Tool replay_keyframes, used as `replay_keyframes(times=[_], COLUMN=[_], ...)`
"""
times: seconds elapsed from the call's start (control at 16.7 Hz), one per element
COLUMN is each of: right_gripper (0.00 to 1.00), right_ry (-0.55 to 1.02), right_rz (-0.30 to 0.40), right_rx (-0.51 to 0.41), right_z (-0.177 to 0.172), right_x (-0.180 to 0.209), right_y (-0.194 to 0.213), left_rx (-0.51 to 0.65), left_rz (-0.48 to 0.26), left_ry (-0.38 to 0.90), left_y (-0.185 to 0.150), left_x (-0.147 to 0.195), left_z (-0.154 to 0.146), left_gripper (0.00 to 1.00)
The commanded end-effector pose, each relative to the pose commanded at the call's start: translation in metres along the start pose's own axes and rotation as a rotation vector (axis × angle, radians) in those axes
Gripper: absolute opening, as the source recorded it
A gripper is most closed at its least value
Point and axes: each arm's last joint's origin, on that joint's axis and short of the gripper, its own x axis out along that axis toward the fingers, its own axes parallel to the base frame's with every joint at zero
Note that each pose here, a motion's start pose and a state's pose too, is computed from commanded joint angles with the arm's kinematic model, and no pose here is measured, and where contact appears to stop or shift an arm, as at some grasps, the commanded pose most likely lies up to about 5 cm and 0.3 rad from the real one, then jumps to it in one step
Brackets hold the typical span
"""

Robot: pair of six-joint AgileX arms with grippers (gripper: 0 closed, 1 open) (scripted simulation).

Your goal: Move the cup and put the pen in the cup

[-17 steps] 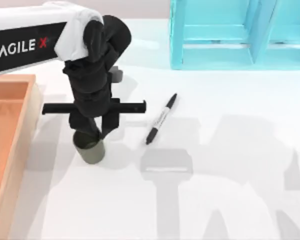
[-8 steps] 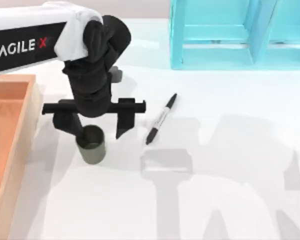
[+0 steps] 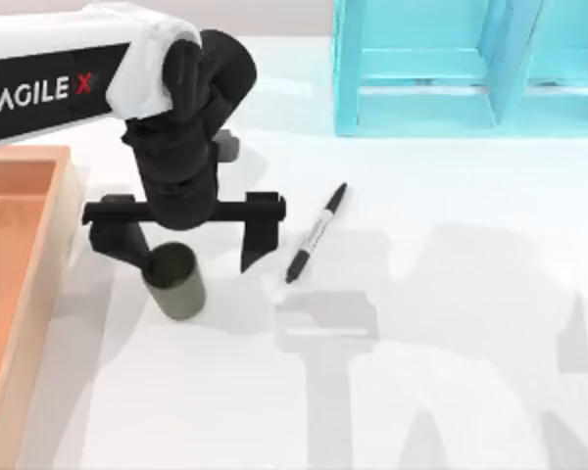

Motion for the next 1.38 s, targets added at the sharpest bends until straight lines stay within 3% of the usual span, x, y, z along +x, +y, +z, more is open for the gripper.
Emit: replay_keyframes(times=[0.3, 0.96, 1.38], right_gripper=[1.0, 1.0, 1.0], right_ry=[0.0, 0.0, 0.0], right_rz=[0.0, 0.0, 0.0], right_rx=[0.0, 0.0, 0.0], right_z=[0.0, 0.0, 0.0], right_x=[0.0, 0.0, 0.0], right_y=[0.0, 0.0, 0.0], left_rx=[-0.002, 0.003, 0.012], left_rz=[0.001, 0.0, 0.006], left_ry=[0.003, 0.002, -0.007], left_y=[-0.003, -0.003, -0.006], left_x=[-0.015, -0.144, -0.146], left_z=[0.004, 0.001, 0.003], left_gripper=[1.0, 1.0, 1.0])
